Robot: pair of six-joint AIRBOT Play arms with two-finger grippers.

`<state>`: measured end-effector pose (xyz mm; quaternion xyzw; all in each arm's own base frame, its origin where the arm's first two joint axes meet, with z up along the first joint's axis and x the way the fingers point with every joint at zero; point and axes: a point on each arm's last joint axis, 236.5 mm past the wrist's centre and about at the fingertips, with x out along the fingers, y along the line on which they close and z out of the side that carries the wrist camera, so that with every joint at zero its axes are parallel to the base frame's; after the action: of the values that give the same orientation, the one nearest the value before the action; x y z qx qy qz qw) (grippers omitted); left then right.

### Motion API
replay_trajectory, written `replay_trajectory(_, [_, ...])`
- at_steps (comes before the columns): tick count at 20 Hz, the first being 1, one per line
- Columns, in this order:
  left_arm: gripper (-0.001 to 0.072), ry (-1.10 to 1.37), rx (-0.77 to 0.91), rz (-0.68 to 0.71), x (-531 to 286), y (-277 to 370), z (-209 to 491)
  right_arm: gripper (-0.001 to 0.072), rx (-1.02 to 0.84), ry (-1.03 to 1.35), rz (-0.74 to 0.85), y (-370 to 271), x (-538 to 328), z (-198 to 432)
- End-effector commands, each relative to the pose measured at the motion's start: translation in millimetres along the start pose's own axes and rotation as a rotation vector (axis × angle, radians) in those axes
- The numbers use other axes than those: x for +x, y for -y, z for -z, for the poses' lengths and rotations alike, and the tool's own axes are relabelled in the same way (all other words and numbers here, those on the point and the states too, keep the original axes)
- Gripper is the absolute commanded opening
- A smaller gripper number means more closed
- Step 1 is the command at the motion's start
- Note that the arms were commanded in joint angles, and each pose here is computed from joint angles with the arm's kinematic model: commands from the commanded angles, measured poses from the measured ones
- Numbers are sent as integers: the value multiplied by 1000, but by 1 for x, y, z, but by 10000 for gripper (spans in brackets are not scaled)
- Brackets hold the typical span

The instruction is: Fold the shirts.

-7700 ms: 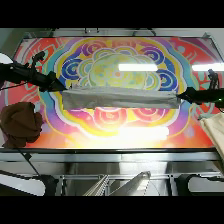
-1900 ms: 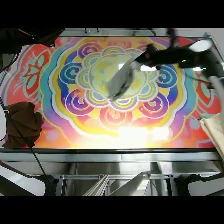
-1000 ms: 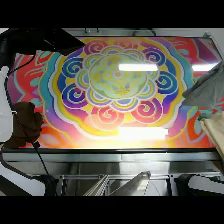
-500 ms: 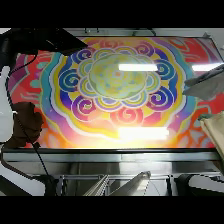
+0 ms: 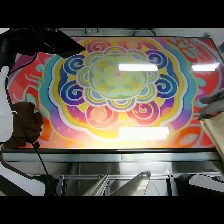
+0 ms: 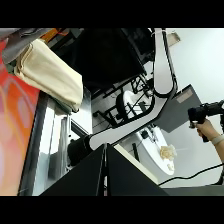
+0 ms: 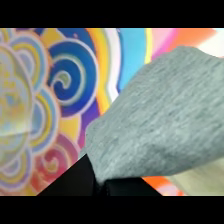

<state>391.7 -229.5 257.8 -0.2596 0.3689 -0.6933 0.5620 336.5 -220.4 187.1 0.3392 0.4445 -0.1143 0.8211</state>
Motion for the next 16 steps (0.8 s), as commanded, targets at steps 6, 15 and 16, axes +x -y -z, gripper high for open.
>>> replay_trajectory(6, [16,-64,7,-37,0,-9,15,14,344,-36,532,116,-100,72])
replay_trajectory(15, [16,-96,-11,-91,0,-22,22,15,557,-290,888,218,-79,185])
replay_trajectory(16, [15,-96,-11,-91,0,-22,22,16,556,-306,894,224,-69,192])
